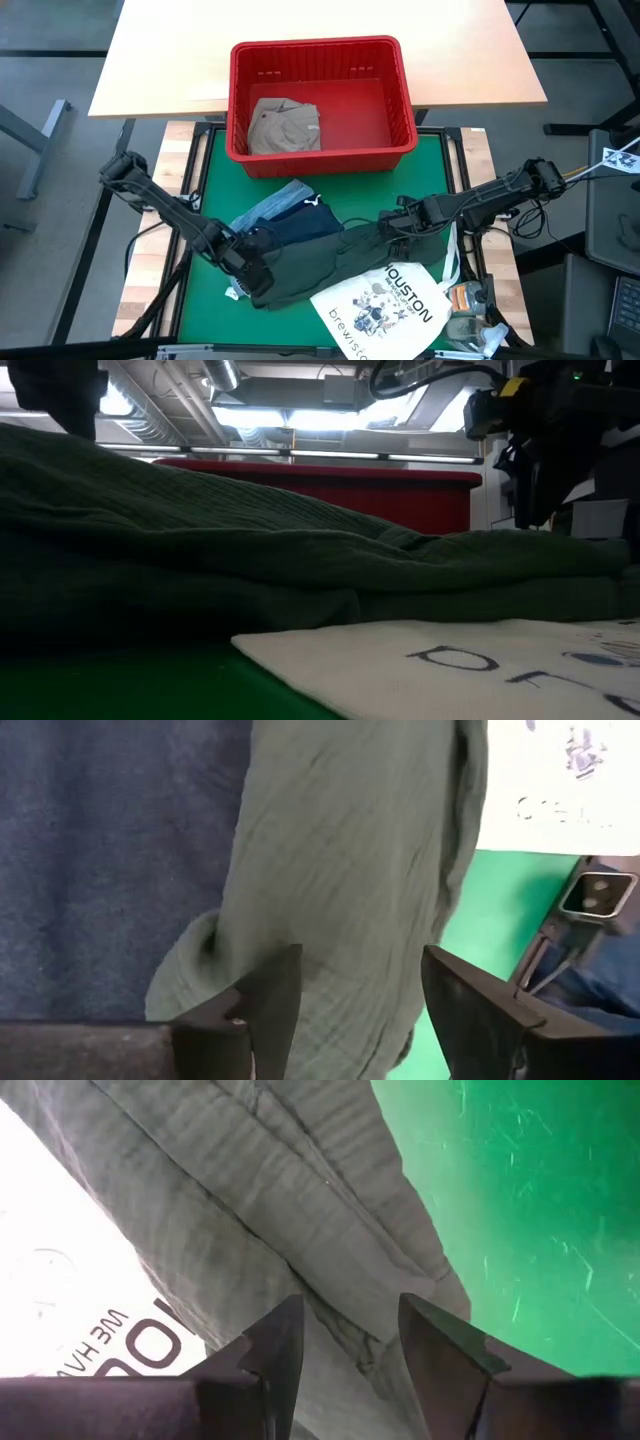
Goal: Fold Laundry from Bin
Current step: Fold the dark green polo shirt
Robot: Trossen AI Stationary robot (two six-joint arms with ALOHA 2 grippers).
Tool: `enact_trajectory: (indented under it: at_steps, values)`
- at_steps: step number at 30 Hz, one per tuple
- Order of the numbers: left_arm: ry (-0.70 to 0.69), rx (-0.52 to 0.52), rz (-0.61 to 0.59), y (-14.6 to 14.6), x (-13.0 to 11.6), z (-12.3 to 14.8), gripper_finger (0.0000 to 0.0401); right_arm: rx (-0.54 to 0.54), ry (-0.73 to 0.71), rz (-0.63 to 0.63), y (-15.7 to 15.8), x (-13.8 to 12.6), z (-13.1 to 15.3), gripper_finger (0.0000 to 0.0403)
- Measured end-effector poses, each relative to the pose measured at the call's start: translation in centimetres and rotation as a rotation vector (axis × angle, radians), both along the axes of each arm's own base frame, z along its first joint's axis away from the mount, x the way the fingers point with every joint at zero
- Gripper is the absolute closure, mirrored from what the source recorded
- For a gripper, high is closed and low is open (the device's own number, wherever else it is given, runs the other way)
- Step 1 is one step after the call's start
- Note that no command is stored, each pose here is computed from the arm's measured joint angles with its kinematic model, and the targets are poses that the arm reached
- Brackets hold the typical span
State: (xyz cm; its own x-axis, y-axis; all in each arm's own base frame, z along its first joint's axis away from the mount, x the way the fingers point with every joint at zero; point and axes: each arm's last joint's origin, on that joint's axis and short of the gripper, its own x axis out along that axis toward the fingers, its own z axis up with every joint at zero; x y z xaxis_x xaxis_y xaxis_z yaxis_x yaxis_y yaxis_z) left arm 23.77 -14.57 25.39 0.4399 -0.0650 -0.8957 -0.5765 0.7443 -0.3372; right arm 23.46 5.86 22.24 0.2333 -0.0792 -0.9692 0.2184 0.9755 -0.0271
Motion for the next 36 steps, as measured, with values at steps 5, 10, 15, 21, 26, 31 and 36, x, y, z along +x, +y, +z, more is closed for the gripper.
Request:
enact_trajectory:
  at_steps: [5,10,15,21,26,31,36]
  values:
    - [0.026,0.003,0.024,0.7,0.3,-0.2,0.02,0.0,0.0,0.001,0.0,0.0,0.0,0.0237]
    - [0.054,0.023,0.048,1.4,0.4,-0.4,0.02,0.0,0.0,0.001,0.0,0.0,0.0,0.0237]
    - [0.072,0.07,0.064,1.8,0.4,-0.6,0.0201,0.0,0.0,0.001,0.0,0.0,0.0,0.0237]
    - [0.065,0.085,0.079,2.3,0.6,-0.6,0.0202,0.0,-0.001,0.001,0.0,0.0,0.0,0.0237]
    - [0.079,0.121,0.065,3.1,0.8,-0.6,0.0202,0.0,-0.001,0.001,0.0,0.0,0.0,0.0237]
    - [0.094,0.091,0.08,3.3,0.9,-0.7,0.0202,0.0,-0.001,0.001,0.0,0.0,0.0,0.0237]
    - [0.096,0.075,0.096,3.0,0.8,-0.7,0.0202,0.0,-0.002,0.001,0.0,0.0,0.0,0.0237]
